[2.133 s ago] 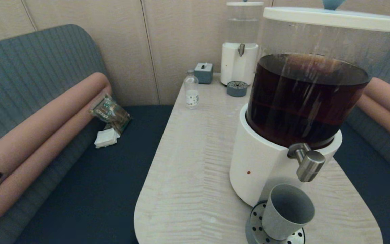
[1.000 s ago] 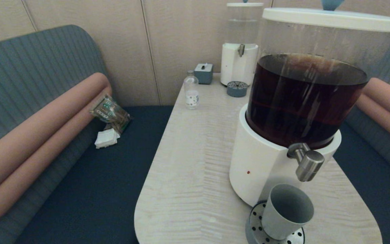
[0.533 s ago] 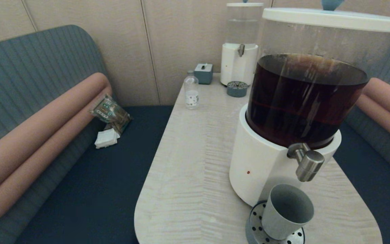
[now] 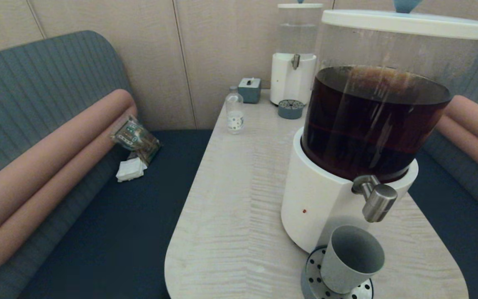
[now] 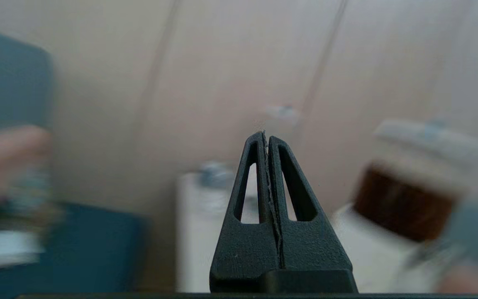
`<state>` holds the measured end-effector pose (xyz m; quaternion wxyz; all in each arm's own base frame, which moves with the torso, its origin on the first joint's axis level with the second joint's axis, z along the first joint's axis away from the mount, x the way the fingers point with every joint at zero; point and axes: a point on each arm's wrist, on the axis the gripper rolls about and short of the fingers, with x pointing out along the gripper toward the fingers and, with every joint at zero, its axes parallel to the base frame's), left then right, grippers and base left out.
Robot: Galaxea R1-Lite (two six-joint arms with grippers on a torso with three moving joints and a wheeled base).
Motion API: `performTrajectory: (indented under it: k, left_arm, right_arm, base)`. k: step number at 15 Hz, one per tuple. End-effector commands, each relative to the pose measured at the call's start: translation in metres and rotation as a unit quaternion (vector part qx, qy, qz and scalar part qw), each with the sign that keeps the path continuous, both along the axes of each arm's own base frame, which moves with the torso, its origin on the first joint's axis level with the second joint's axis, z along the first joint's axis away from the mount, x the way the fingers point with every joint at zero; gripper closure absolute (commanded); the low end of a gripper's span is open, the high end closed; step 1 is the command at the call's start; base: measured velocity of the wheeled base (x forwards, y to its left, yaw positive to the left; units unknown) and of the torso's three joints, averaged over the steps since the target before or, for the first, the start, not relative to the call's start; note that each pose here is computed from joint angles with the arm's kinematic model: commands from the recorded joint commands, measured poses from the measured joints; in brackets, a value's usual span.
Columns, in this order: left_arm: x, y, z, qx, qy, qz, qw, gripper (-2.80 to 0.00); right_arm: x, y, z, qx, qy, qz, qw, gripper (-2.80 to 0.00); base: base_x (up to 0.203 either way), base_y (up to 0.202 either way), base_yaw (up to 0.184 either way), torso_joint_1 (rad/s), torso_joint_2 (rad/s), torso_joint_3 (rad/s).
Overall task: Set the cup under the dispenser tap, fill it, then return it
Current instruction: Turn on the faucet
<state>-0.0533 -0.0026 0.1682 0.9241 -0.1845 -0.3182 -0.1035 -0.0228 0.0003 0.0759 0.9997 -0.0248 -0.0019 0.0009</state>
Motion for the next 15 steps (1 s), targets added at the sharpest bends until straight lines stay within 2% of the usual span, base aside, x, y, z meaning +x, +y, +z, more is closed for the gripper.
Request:
performTrajectory:
  k: [1, 3, 4, 6, 9, 10, 12, 14, 15]
  left_arm:
    - [-0.002, 0.000, -0.007, 0.062, -0.001, 0.048, 0.9969, 0.00]
    - [0.013, 0.000, -0.033, 0.125, 0.059, 0.085, 0.9867, 0.00]
    - [0.020, 0.000, -0.046, 0.159, 0.093, 0.099, 0.9779, 0.00]
    - [0.025, 0.000, -0.058, 0.182, 0.150, 0.098, 0.9668, 0.00]
    - [0.029, 0.001, -0.076, 0.233, 0.229, 0.108, 0.9391, 0.00]
    - [0.030, 0.001, -0.080, 0.244, 0.248, 0.119, 0.9299, 0.00]
    - [0.030, 0.002, -0.085, 0.245, 0.277, 0.126, 0.9205, 0.00]
    - [0.031, 0.002, -0.088, 0.228, 0.292, 0.117, 0.9213, 0.00]
    - [0.031, 0.002, -0.091, 0.221, 0.308, 0.111, 0.9188, 0.00]
  right_arm:
    - [0.000, 0.000, -0.003, -0.001, 0.003, 0.000, 1.000, 0.00]
    - [0.000, 0.000, -0.003, -0.001, 0.003, 0.001, 1.000, 0.00]
    - [0.000, 0.000, -0.003, -0.001, 0.003, 0.000, 1.000, 0.00]
    - [0.000, 0.000, -0.003, -0.001, 0.003, 0.001, 1.000, 0.00]
    - [0.000, 0.000, -0.003, -0.001, 0.003, 0.000, 1.000, 0.00]
    - [0.000, 0.000, -0.003, -0.001, 0.003, 0.000, 1.000, 0.00]
    - [0.000, 0.000, -0.003, -0.001, 0.003, 0.000, 1.000, 0.00]
    - [0.000, 0.000, -0.003, -0.001, 0.003, 0.000, 1.000, 0.00]
    - [0.000, 0.000, -0.003, -0.001, 0.003, 0.000, 1.000, 0.00]
  base:
    - [0.000, 0.000, 0.000, 0.000, 0.00, 0.000]
    - [0.000, 0.000, 0.000, 0.000, 0.00, 0.000]
    - [0.000, 0.000, 0.000, 0.000, 0.00, 0.000]
    - [0.000, 0.000, 0.000, 0.000, 0.00, 0.000]
    - [0.000, 0.000, 0.000, 0.000, 0.00, 0.000]
    - [0.000, 0.000, 0.000, 0.000, 0.00, 0.000]
    - [0.000, 0.000, 0.000, 0.000, 0.00, 0.000]
    - [0.000, 0.000, 0.000, 0.000, 0.00, 0.000]
    - [0.000, 0.000, 0.000, 0.000, 0.00, 0.000]
